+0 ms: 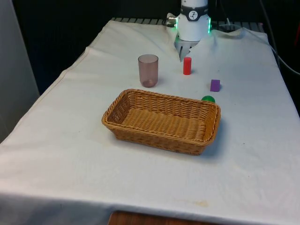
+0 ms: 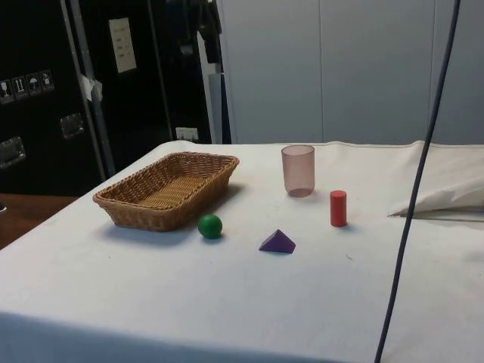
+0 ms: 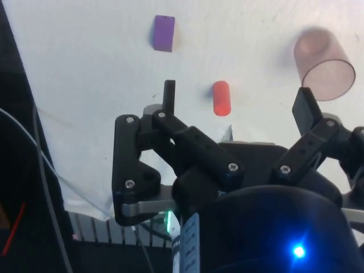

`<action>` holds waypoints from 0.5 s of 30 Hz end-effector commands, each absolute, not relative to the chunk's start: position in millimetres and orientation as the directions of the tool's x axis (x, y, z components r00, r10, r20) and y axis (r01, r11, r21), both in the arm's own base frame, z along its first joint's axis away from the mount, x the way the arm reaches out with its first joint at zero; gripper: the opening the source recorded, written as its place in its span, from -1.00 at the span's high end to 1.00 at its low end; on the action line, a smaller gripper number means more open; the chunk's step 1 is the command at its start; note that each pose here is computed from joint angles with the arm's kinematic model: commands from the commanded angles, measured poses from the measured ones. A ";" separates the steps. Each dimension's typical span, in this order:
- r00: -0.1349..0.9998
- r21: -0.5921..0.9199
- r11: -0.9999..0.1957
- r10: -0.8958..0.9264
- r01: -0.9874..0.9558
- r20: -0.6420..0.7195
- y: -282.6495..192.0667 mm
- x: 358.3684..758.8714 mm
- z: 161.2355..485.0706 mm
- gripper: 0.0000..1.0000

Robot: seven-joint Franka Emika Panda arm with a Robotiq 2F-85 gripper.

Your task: Pick up the triangular block and place it into the basket.

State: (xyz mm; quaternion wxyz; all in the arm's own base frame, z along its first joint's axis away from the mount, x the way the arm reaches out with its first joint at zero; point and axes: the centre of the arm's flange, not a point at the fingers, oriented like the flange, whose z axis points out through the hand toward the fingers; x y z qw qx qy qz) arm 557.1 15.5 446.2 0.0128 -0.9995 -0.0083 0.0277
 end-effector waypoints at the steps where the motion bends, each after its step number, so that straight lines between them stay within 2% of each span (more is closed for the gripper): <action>1: 0.999 -0.015 -1.000 0.012 0.012 -0.036 18.9 553.5 443.2 -1.00; 15: 1.000 0.020 -1.000 0.021 0.021 -0.016 39.7 523.6 408.0 -1.00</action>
